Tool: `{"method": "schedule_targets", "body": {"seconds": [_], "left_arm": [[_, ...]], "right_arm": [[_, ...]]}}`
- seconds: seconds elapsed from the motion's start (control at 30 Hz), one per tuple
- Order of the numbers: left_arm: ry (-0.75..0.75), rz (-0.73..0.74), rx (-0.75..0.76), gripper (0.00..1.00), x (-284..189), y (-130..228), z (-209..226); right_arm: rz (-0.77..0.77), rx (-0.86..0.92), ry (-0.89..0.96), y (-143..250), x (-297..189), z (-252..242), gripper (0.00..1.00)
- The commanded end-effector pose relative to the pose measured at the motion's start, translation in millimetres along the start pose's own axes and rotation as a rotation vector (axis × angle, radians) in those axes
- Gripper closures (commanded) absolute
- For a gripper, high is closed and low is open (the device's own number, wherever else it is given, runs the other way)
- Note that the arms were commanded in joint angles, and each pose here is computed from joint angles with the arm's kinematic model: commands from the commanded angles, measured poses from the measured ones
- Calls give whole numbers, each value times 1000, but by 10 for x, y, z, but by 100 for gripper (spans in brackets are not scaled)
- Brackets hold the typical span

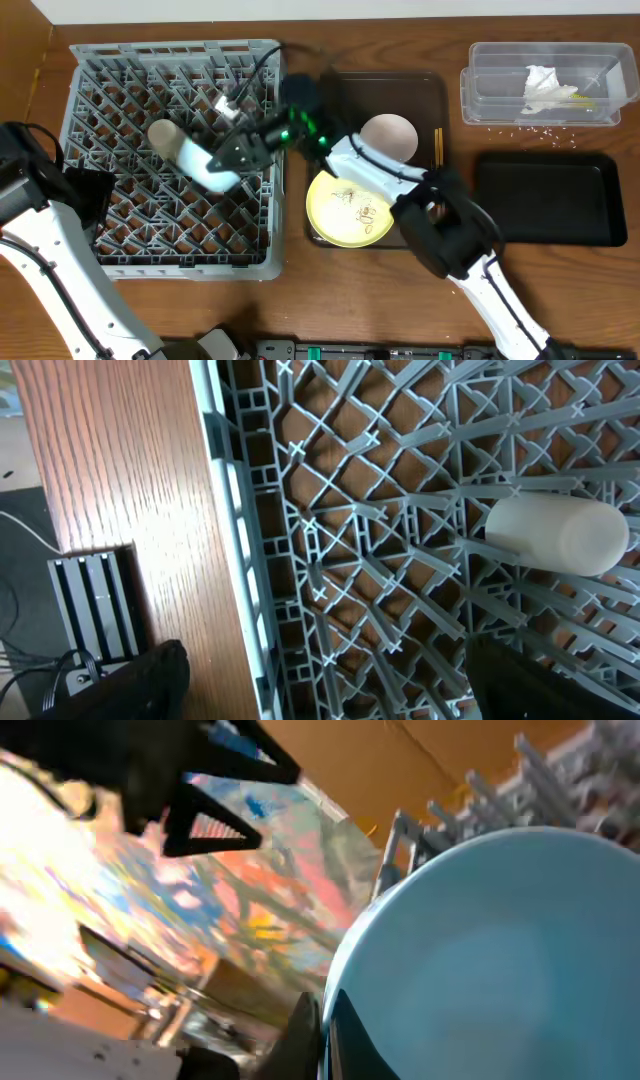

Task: Sort waste into correct bins and load items into the dishwasher
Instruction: 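Carry the bowl with the right gripper and set it in the rack, then release the bowl and return the right gripper to the tray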

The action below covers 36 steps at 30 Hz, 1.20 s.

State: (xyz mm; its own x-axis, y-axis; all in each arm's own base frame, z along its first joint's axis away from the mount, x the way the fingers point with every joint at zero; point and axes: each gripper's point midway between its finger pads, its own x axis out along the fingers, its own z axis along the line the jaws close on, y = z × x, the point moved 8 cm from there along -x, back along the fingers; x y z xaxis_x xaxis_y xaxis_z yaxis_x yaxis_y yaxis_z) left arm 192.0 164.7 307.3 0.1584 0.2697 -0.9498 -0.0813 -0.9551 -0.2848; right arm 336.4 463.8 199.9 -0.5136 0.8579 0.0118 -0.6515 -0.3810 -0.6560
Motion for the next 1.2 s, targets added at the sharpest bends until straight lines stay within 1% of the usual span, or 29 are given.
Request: {"method": "schedule_targets", "body": {"seconds": [0.0,0.13,0.33,0.5,0.57,0.67,0.77,0.87,1.0,1.1,1.17], "left_arm": [[-7,-8,-19,10,-10,-9,23],[-7,-8,-19,11,-10,-9,23],[-7,-8,-19,11,-10,-9,23],[-7,-8,-19,10,-10,-9,23],[-7,-8,-19,10,-10,-9,23],[-7,-8,-19,10,-10,-9,23],[-7,-8,-19,11,-10,-9,23],[-7,-8,-19,11,-10,-9,23],[-7,-8,-19,10,-10,-9,24],[-7,-8,-19,11,-10,-9,23],[-7,-8,-19,11,-10,-9,23]], "right_arm": [[-26,191,21,65,148,-116,99],[-74,215,54,-4,-9,-180,99],[-141,317,134,-38,-241,-351,99],[-183,357,176,-69,-422,-438,99],[-202,346,192,-93,-504,-462,91],[-227,284,219,-135,-654,-497,75],[-251,247,238,-198,-830,-507,65],[-280,191,256,-318,-1023,-475,62],[-333,126,298,-578,-1329,-367,58],[-366,100,363,-812,-1664,-237,59],[-366,84,407,-903,-1792,-163,62]]}}
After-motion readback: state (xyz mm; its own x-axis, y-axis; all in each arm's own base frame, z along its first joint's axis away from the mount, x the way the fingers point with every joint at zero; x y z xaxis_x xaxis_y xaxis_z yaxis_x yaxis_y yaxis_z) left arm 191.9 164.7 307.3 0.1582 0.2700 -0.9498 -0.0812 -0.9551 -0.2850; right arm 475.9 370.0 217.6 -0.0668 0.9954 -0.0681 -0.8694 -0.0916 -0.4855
